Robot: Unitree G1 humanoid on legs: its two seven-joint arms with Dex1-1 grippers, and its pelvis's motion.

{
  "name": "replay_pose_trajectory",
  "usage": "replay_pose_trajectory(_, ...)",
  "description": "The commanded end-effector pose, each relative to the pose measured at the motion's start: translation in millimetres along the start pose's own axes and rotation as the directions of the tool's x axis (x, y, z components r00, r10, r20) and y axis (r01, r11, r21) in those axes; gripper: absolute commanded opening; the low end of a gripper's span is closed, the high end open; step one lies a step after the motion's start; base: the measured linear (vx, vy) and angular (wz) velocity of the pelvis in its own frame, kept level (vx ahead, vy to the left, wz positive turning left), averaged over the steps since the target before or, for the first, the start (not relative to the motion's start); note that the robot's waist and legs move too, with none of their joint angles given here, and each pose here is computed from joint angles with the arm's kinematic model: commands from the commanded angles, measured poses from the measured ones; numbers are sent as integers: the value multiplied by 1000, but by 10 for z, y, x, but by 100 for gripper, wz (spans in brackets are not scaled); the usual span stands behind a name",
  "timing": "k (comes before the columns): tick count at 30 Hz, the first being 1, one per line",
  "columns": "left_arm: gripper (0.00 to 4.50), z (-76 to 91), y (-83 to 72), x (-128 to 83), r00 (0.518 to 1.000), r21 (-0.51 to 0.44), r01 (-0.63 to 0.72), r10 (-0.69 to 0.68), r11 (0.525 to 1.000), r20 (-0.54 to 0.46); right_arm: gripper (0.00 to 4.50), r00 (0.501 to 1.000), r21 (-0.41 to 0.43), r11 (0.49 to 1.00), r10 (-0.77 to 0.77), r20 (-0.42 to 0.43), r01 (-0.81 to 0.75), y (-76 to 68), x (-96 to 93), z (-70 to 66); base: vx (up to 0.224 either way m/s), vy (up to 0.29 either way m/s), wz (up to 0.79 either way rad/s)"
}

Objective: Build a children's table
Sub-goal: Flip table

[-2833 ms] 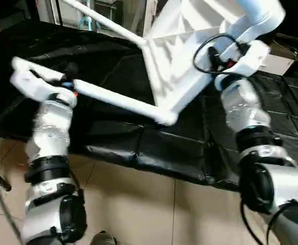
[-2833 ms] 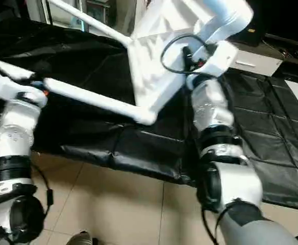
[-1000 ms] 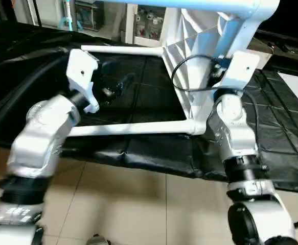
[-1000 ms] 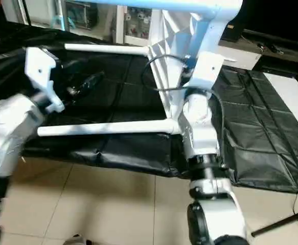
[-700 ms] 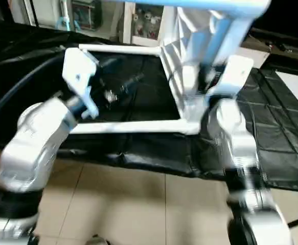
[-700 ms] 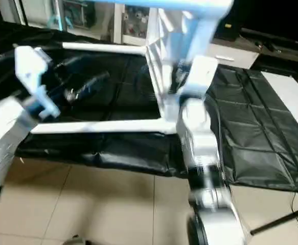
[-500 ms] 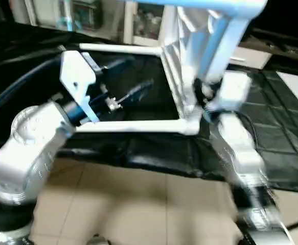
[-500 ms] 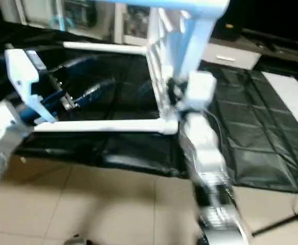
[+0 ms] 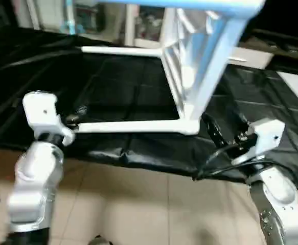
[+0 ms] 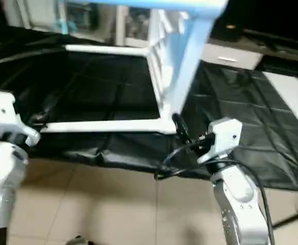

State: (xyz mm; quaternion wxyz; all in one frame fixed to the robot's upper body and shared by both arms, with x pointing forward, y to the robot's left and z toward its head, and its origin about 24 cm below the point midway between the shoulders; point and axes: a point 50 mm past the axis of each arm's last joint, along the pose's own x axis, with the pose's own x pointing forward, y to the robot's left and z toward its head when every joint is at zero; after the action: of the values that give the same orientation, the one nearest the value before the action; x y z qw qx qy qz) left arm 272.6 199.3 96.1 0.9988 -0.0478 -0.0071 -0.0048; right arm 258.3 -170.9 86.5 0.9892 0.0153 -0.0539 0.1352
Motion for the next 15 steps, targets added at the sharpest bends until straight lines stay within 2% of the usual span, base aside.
replay_pose_trajectory(1,317,-133,-23,-28,1000,-2,8,-8,1000,-25,316,985,-50,995,-92,-146,85,-114,-29,-254,0,0,0)
replay_pose_trajectory(2,317,-134,-23,-29,1000,-2,7,-7,1000,-25,316,985,-50,995,-92,-147,86,-114,-29,-256,0,0,0)
replay_pose_trajectory(3,317,-132,-59,-36,1000,81,10,-9,997,-3,316,978,-43,995,-101,-182,94,-114,-48,-294,0,0,0)
replay_pose_trajectory(4,317,-130,-62,-35,1000,88,11,-11,996,-1,316,978,-44,995,-99,-182,93,-112,-49,-293,0,0,0)
replay_pose_trajectory(5,317,-112,-96,-29,999,156,27,-30,987,19,316,983,-50,996,-81,-165,74,-71,-51,-270,0,0,0)
replay_pose_trajectory(7,317,-83,-105,-23,999,154,31,-37,987,36,316,984,-46,996,-79,-158,72,-58,-44,-256,0,0,0)
replay_pose_trajectory(8,317,14,-134,3,995,176,38,-53,984,85,316,989,-24,998,-68,-135,65,-13,-13,-211,0,0,0)
replay_pose_trajectory(10,317,67,-153,19,992,199,38,-61,979,111,316,989,-3,999,-53,-136,53,18,7,-206,0,0,0)
replay_pose_trajectory(11,317,114,-181,61,989,227,21,-54,974,139,316,989,53,998,-32,-145,40,50,53,-242,0,0,0)
replay_pose_trajectory(15,317,93,-209,81,988,225,-3,-31,974,149,316,988,53,999,11,-156,-2,73,118,-259,0,0,0)
